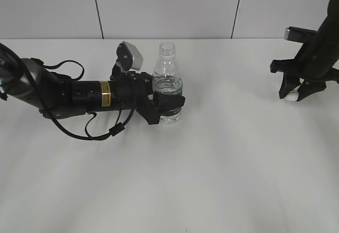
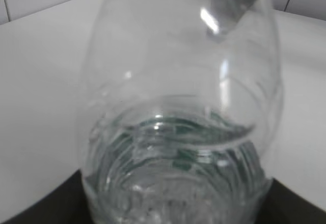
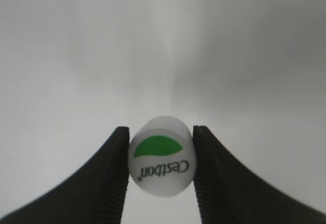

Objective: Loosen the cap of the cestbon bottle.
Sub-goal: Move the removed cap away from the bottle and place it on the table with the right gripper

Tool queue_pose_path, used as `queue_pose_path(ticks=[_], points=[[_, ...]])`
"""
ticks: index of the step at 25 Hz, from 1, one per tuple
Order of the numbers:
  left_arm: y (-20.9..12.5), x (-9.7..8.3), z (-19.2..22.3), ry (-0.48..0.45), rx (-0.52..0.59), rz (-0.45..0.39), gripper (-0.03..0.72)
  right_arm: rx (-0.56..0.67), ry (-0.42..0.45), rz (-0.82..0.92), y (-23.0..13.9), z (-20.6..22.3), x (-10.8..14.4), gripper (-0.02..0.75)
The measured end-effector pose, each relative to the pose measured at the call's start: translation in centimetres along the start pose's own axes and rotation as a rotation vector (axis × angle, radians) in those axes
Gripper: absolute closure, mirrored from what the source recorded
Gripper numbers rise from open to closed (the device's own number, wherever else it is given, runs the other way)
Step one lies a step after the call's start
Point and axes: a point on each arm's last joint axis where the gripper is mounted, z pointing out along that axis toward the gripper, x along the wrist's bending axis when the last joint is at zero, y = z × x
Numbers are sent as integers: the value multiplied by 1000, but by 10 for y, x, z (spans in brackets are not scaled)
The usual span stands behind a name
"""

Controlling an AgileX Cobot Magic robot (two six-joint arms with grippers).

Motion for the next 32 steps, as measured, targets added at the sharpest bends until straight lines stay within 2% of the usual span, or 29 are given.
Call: queue_pose_path(ticks=[11, 18, 20, 25, 32], points=[[0, 0, 0, 0, 0, 0, 274, 8, -36, -24, -1, 1, -3, 440], [0, 0, 0, -1, -1, 0, 274, 59, -44, -17, -4, 15, -6, 432], [0, 0, 0, -1, -1, 0, 274, 61, -44, -14, -4, 15, -6, 402], [0, 0, 0, -1, -1, 0, 274, 76, -46, -5, -5, 13, -6, 258], [0, 0, 0, 1, -1, -1, 274, 88, -48, -9, 7, -4, -3, 231]])
